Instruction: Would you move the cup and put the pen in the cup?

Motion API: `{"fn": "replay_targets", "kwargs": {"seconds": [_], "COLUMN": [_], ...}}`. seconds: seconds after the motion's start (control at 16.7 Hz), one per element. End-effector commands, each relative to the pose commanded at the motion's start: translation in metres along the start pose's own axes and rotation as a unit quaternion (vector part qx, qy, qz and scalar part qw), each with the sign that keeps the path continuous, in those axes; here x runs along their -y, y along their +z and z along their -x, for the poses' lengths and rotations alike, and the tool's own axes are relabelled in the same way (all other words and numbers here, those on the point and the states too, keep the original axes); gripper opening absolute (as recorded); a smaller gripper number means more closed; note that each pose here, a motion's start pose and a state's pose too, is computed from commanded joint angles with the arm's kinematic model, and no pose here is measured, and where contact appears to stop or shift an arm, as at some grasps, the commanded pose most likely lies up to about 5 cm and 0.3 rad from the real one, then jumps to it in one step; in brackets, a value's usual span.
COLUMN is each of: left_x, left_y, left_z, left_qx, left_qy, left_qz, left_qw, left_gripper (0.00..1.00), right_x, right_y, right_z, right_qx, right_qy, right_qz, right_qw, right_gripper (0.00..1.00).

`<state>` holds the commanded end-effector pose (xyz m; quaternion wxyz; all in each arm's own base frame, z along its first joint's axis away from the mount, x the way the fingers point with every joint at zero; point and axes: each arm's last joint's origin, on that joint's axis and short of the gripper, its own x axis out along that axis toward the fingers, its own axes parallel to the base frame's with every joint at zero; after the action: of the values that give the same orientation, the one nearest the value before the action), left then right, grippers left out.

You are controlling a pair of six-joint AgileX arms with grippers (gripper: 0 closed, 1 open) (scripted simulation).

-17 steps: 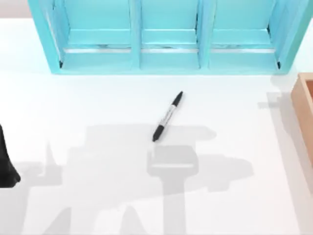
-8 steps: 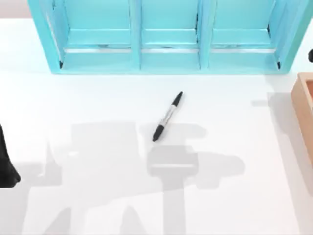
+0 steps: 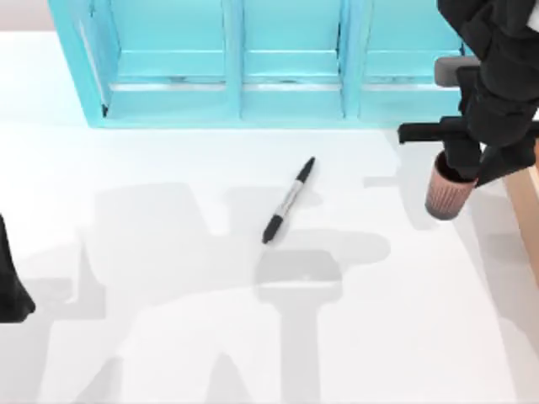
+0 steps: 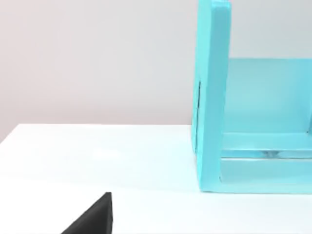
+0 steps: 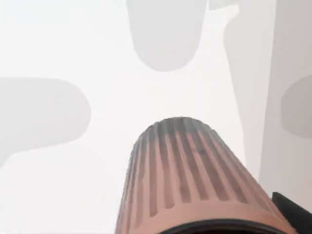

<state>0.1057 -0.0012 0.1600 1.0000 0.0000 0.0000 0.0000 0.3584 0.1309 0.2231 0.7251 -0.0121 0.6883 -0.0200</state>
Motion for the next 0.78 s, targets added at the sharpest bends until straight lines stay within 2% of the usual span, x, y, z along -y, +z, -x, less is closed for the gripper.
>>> {"fn": "replay_targets", "kwargs": {"seconds": [0.36,0.78], "left_x": [0.000,0.000], "left_y": [0.000,0.000], "left_z": [0.000,0.000], "left_qx": [0.000,0.000], "left_qy": [0.000,0.000], "left_qz": [0.000,0.000], "left_qw": [1.000,1.000], "left_gripper": [1.00,1.00], "right_x": [-0.003,-0.009], "right_y": [0.000,0.000], "right_z": [-0.004,-0.043], "right_qx": [0.001,0.005], "right_qy": [0.001,0.000], "right_qz": [-0.002,0.000], "right_qw": [1.000,1.000], "right_gripper": [0.00,0.00]}}
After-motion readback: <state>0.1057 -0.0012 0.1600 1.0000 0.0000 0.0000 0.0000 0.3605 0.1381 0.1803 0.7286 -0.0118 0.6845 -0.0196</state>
